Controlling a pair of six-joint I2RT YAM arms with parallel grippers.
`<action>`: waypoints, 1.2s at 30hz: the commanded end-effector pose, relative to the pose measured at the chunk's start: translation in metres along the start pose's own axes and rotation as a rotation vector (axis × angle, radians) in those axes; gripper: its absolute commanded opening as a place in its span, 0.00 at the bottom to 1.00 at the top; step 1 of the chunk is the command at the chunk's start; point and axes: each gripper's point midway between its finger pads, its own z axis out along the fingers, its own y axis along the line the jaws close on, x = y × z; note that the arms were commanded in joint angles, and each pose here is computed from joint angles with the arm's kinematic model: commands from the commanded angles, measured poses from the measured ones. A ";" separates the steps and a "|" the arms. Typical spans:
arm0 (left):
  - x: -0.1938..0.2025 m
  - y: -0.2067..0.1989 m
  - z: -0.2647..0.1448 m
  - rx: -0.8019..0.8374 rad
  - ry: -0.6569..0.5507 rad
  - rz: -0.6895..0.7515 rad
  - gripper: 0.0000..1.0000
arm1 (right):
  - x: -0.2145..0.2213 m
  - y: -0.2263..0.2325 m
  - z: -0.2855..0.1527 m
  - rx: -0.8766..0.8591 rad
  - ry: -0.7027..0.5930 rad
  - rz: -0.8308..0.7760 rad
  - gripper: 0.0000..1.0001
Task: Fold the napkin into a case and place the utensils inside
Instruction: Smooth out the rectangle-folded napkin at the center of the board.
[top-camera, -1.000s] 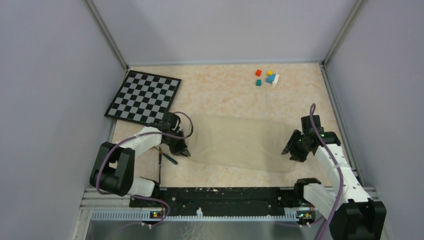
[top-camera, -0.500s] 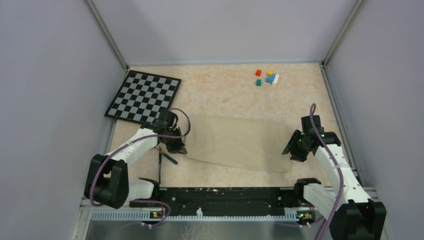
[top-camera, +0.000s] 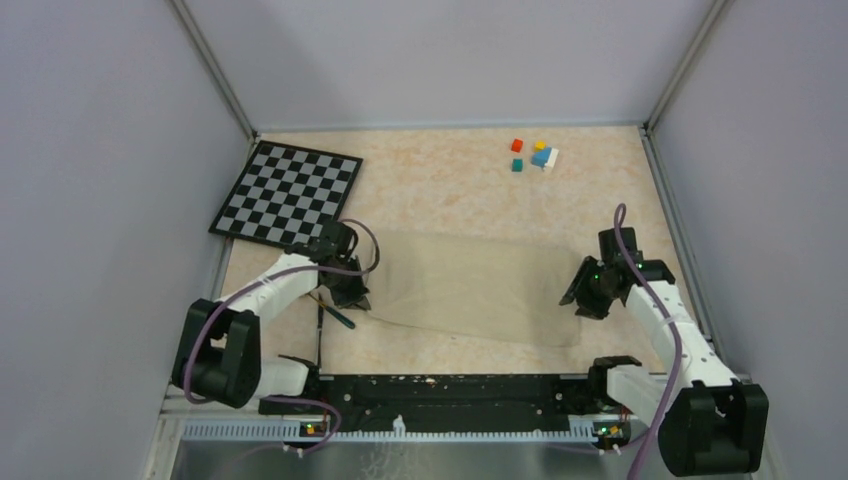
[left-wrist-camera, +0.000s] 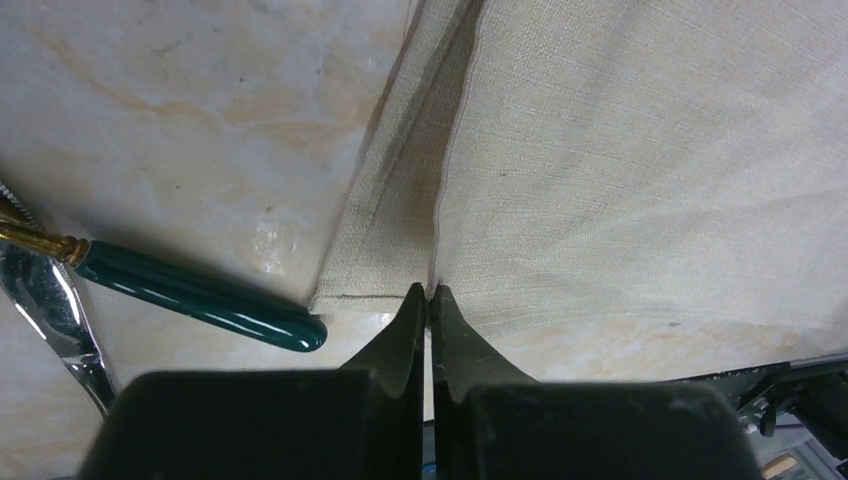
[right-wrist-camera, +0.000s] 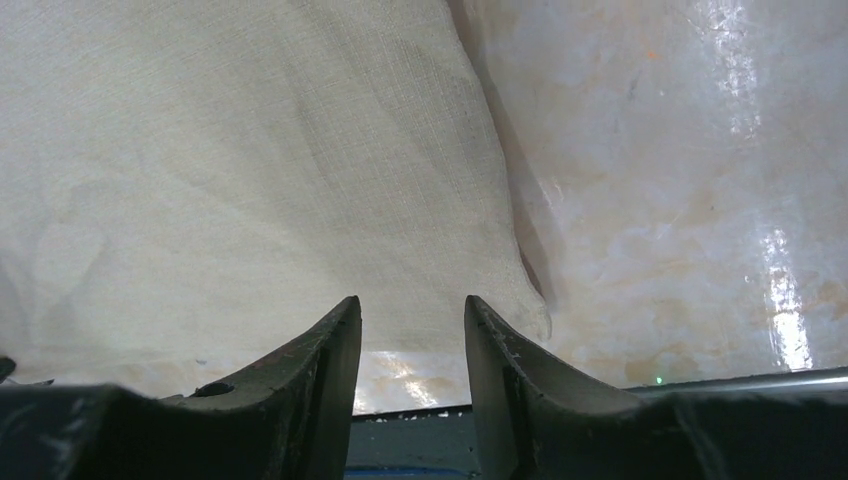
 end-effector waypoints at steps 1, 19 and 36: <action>-0.008 -0.007 0.009 0.016 -0.010 -0.001 0.00 | -0.015 0.010 0.015 -0.022 -0.039 -0.017 0.43; -0.011 -0.031 0.052 0.065 0.082 0.001 0.00 | -0.097 0.017 0.087 0.073 -0.085 -0.088 0.41; -0.023 -0.036 0.030 0.089 0.009 0.058 0.00 | -0.031 -0.056 0.031 0.192 0.002 0.287 0.46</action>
